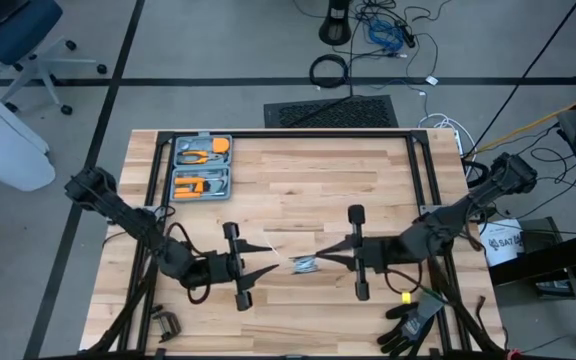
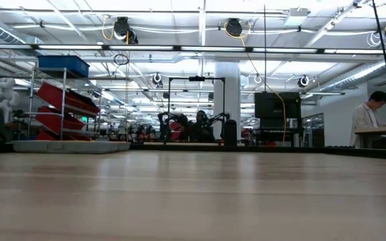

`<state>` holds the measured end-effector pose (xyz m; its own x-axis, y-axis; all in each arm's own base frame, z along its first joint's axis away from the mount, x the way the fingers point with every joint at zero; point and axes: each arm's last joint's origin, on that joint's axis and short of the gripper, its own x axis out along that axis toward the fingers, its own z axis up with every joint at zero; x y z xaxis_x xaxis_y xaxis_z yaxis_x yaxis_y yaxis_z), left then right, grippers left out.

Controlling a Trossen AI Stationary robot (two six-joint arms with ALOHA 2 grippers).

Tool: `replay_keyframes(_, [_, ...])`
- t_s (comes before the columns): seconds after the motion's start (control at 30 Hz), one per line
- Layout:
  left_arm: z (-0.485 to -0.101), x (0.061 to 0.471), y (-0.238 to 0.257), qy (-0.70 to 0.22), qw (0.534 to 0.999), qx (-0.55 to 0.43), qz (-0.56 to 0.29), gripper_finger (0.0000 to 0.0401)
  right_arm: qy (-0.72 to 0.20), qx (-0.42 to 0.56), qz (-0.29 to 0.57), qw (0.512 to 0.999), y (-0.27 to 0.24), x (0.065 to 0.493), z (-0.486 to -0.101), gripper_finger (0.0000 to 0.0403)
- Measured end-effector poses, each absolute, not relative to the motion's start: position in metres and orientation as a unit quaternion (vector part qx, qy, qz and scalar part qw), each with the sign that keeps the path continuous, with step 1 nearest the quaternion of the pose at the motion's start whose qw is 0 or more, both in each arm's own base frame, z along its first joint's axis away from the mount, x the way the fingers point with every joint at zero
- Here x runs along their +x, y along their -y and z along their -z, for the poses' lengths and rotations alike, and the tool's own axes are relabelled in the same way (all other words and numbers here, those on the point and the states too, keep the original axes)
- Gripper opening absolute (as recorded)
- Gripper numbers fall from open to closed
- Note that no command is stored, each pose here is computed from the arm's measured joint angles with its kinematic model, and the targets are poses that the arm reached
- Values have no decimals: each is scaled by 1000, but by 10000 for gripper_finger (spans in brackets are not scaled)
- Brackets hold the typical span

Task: Coil cords
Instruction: Uncoil the white wire from the spool

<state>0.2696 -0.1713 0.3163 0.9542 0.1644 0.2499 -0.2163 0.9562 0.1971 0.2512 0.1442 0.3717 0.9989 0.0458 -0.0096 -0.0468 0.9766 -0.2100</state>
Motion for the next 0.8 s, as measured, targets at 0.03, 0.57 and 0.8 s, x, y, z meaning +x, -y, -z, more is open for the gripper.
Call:
replay_keyframes(0.03, [-317,269,171,113,982,108,-105,167,-7,-102,-22,994,-144,252,-370,0])
replay_keyframes(0.57, [-261,268,168,-108,981,71,-142,167,-238,-70,52,967,-134,316,-266,0])
replay_keyframes(0.8, [-241,262,165,-149,979,43,-136,167,-317,-54,66,944,-126,345,-206,0])
